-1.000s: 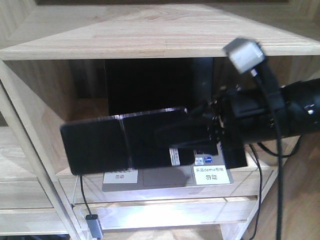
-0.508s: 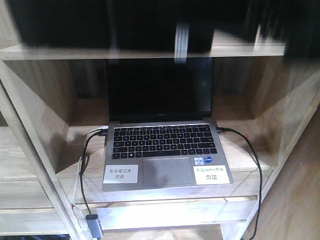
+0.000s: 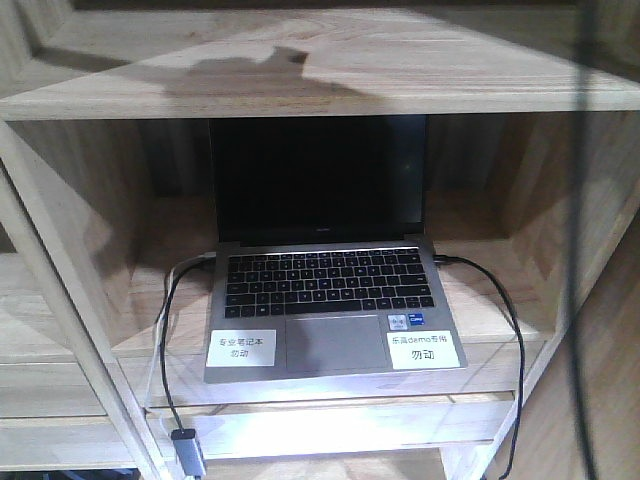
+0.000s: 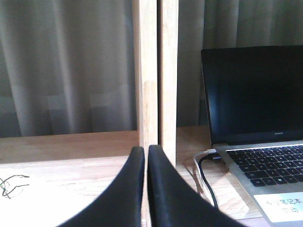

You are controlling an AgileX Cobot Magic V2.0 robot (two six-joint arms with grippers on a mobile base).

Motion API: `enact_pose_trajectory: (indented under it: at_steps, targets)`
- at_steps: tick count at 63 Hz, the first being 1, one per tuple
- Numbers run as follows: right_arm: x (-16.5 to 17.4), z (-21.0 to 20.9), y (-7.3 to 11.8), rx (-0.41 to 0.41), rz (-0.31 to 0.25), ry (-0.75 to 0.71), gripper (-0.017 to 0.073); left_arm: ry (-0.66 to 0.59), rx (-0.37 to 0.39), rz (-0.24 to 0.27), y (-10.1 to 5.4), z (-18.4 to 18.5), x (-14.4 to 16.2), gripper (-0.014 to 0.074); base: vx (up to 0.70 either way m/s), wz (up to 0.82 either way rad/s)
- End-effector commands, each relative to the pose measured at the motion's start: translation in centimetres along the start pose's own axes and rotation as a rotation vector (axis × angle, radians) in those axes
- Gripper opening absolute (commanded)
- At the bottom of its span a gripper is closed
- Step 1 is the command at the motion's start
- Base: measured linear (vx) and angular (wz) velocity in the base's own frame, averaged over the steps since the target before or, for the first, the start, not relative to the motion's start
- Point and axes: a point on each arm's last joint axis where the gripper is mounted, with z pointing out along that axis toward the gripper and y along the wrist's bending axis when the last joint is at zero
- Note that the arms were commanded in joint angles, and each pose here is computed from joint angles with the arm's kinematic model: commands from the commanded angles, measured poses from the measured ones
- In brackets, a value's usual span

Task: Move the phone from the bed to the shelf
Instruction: 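Raise the held phone with the right gripper above the upper shelf, then lower the phone onto the upper shelf and open the right gripper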

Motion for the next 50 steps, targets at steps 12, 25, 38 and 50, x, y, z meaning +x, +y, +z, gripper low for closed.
enact_pose_trajectory:
  at_steps: [12, 25, 38, 50]
  targets:
    - [-0.2, 2.8, -3.6, -0.001, 0.089, -0.12, -0.0003, -0.101, 0.002, -0.02, 0.0, -0.2, -1.5, 0.0001, 0.0, 0.0]
    - [2.0, 4.7, -6.0, 0.011, 0.126, -0.093, -0.0003, -0.101, 0.002, -0.02, 0.0, -0.2, -1.5, 0.0001, 0.0, 0.0]
    - [3.5, 5.5, -7.1, 0.027, 0.137, -0.056, -0.0003, -0.101, 0.002, -0.02, 0.0, -0.2, -1.5, 0.0001, 0.0, 0.0]
    - [4.6, 6.1, -7.9, 0.037, 0.156, -0.038, -0.0001, -0.101, 0.002, -0.02, 0.0, -0.2, -1.5, 0.0001, 0.0, 0.0]
